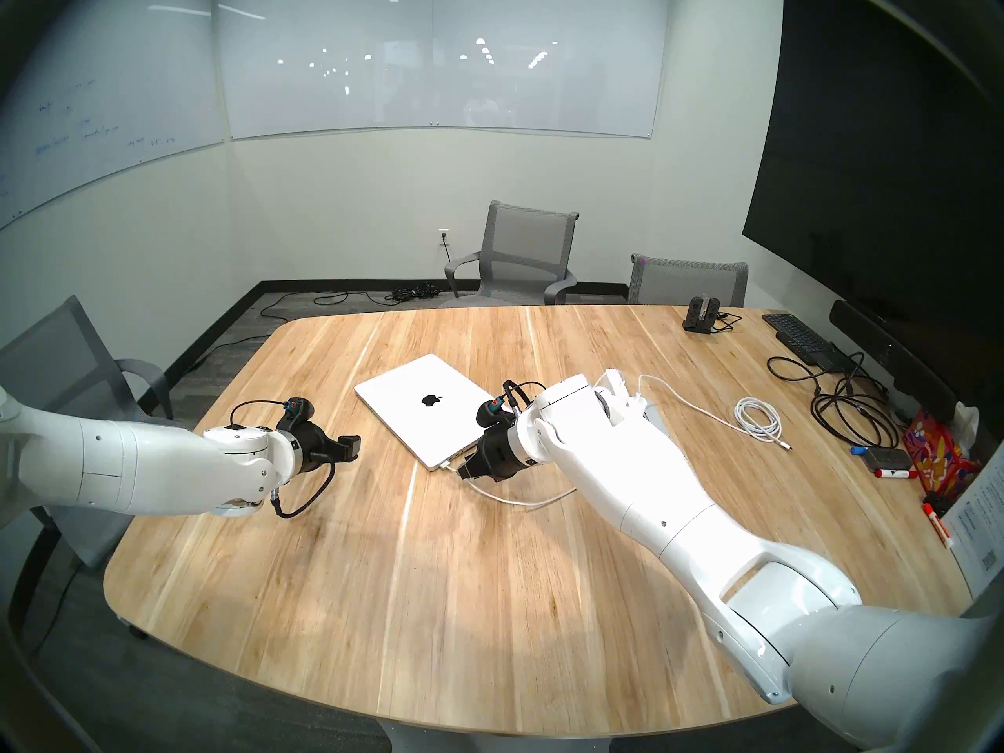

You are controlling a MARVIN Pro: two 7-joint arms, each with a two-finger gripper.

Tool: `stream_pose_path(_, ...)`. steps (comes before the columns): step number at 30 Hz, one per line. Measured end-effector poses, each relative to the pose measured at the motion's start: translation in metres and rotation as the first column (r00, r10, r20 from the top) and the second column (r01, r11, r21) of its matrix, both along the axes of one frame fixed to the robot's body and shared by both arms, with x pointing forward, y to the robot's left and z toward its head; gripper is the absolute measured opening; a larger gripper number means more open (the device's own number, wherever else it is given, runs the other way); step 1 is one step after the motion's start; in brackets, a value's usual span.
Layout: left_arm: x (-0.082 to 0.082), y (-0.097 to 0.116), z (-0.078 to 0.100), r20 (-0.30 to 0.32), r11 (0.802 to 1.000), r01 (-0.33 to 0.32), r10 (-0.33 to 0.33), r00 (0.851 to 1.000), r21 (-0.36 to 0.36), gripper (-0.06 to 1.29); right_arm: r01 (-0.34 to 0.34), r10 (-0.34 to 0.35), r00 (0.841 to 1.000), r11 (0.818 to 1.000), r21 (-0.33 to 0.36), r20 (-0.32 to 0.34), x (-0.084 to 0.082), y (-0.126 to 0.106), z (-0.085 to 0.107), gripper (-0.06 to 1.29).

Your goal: Plug the charging cable into the port of a MacBook

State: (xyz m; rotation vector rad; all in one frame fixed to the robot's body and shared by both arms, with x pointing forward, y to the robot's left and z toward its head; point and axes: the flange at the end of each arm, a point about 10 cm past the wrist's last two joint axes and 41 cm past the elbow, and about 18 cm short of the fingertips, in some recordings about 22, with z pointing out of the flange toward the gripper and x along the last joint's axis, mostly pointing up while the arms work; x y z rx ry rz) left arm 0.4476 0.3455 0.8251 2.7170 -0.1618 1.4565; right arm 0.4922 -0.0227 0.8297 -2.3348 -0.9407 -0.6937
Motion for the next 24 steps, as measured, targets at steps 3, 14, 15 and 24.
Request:
stream_pose_path(3,0.0,0.0,0.0,0.0,1.0,0.0,0.0,1.0,0.0,1.27,0.001,-0.001,1.0,1.0,0.0,-0.005,0.0,-0.001,-0.002,-0.02)
stream_pose_path(14,0.0,0.0,0.0,0.0,1.0,0.0,0.0,1.0,0.0,1.27,0.004,-0.004,1.0,1.0,0.002,-0.022,0.002,-0.004,-0.009,-0.02)
stream_pose_path(15,0.0,0.0,0.0,0.0,1.0,0.0,0.0,1.0,0.0,1.27,0.004,-0.004,1.0,1.0,0.002,-0.023,0.002,-0.004,-0.009,-0.02)
stream_pose_path(24,0.0,0.0,0.0,0.0,1.0,0.0,0.0,1.0,0.0,1.27,0.006,-0.006,1.0,1.0,0.007,-0.024,0.005,-0.006,-0.012,-0.02)
